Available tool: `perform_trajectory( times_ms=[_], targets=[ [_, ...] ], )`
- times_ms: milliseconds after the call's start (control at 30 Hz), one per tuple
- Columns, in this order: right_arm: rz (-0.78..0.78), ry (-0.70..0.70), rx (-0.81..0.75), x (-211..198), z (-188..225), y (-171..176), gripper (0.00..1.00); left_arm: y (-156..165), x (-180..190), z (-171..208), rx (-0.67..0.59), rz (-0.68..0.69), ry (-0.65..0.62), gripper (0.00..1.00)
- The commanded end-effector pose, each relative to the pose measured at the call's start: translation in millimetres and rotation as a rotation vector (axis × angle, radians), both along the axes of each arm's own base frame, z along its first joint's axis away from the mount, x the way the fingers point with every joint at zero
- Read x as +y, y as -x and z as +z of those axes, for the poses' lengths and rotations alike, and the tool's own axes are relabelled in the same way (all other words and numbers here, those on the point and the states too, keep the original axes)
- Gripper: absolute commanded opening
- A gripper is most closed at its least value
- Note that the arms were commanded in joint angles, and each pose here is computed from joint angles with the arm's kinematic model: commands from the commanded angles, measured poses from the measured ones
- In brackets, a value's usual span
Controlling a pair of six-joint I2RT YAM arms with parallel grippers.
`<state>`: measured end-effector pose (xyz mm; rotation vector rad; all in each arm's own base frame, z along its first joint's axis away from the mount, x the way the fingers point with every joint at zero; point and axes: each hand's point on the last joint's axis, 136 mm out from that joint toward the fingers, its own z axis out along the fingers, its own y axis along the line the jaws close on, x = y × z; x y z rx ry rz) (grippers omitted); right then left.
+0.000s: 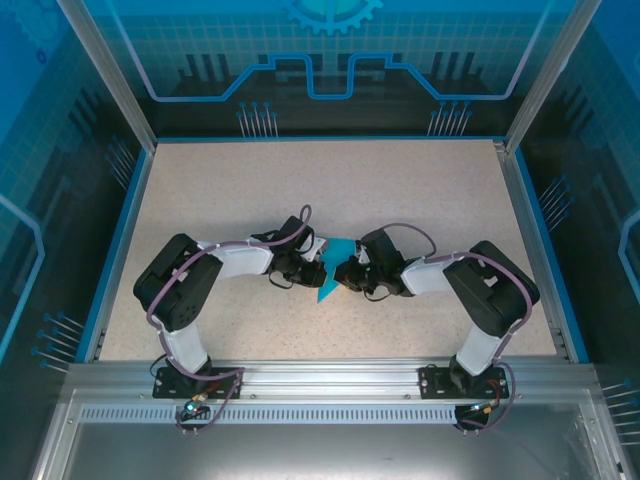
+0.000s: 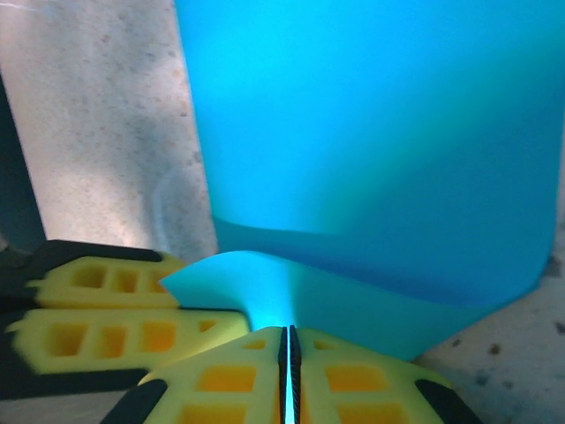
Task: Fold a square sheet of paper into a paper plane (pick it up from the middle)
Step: Third fold the triangle at the center of the table.
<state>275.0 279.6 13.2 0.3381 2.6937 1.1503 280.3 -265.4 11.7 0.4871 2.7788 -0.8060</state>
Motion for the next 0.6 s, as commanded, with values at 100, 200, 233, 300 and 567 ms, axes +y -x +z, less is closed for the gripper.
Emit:
perform_trajectory(
  times_ms=[100,200,233,300,567],
  targets=[
    [0.009,0.038,-0.01,-5,-1,-5,0.12,16,22,-35,0.088,0.015,-0.11,0.08],
    [0.004,-0.005,-0.034,-7,16,-10,0.13,16,23,-35,0.089,0.014,-0.111,0.08],
    [0.001,-0.015,-0.044,-9,21,-12,0.13,17,22,-36,0.089,0.013,-0.112,0.08],
    [0.003,-0.033,-0.069,-11,32,-17,0.14,17,22,-35,0.088,0.013,-0.111,0.08],
    [0.007,0.001,-0.032,-20,19,-15,0.14,15,21,-33,0.085,0.014,-0.105,0.08]
  ],
)
